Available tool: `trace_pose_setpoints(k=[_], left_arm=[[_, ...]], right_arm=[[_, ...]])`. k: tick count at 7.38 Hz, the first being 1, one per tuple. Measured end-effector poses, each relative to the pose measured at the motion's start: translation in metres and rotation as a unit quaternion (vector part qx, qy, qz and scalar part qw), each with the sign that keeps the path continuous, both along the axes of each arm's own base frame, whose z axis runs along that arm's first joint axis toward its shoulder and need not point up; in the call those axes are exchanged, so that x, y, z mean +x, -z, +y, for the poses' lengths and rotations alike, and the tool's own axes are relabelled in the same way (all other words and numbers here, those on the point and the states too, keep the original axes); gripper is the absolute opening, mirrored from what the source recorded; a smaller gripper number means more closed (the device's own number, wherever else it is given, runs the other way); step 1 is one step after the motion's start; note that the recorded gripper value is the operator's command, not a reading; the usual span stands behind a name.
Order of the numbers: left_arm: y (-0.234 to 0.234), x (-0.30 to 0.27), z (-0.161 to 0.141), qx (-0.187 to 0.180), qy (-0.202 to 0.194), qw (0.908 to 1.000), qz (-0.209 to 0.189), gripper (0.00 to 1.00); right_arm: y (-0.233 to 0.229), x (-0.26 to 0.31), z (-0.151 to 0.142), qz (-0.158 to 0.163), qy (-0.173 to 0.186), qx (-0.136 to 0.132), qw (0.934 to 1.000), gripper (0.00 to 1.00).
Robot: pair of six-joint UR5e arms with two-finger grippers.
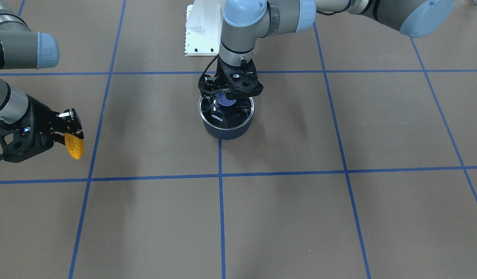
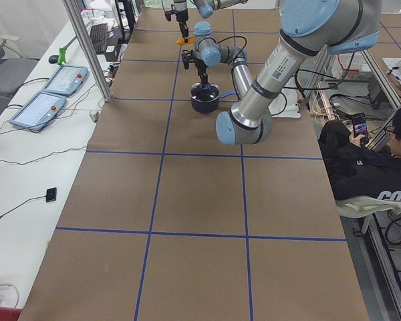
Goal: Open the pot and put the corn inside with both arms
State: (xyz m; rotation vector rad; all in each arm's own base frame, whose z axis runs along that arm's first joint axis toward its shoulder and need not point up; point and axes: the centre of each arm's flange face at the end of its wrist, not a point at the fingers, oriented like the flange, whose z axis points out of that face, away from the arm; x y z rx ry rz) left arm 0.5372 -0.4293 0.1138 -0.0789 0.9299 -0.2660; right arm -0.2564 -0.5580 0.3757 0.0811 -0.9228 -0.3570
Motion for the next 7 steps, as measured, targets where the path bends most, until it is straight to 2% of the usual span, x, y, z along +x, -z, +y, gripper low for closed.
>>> trace_pose_setpoints(k=[3,4,6,7], left_arm=[[-0.008,0.013,0.008,-0.001,-0.005,0.9999,-0.010,0.98],[-0.010,0.017,0.011,-0.001,-0.006,0.9999,-0.013,0.91],[-0.013,0.022,0.014,-0.001,-0.008,0.9998,-0.016,0.63],[-0.013,0.023,0.014,-0.002,-0.008,0.9998,-0.017,0.52]], right_arm=[[0.000,0.000,0.000,0.000,0.000,0.000,1.0000,0.10],[0.000,0.000,0.000,0.000,0.000,0.000,1.0000,0.10],[0.000,-0.001,-0.001,0.001,0.000,0.000,1.0000,0.10],[0.000,-0.001,-0.001,0.001,0.000,0.001,1.0000,0.10]])
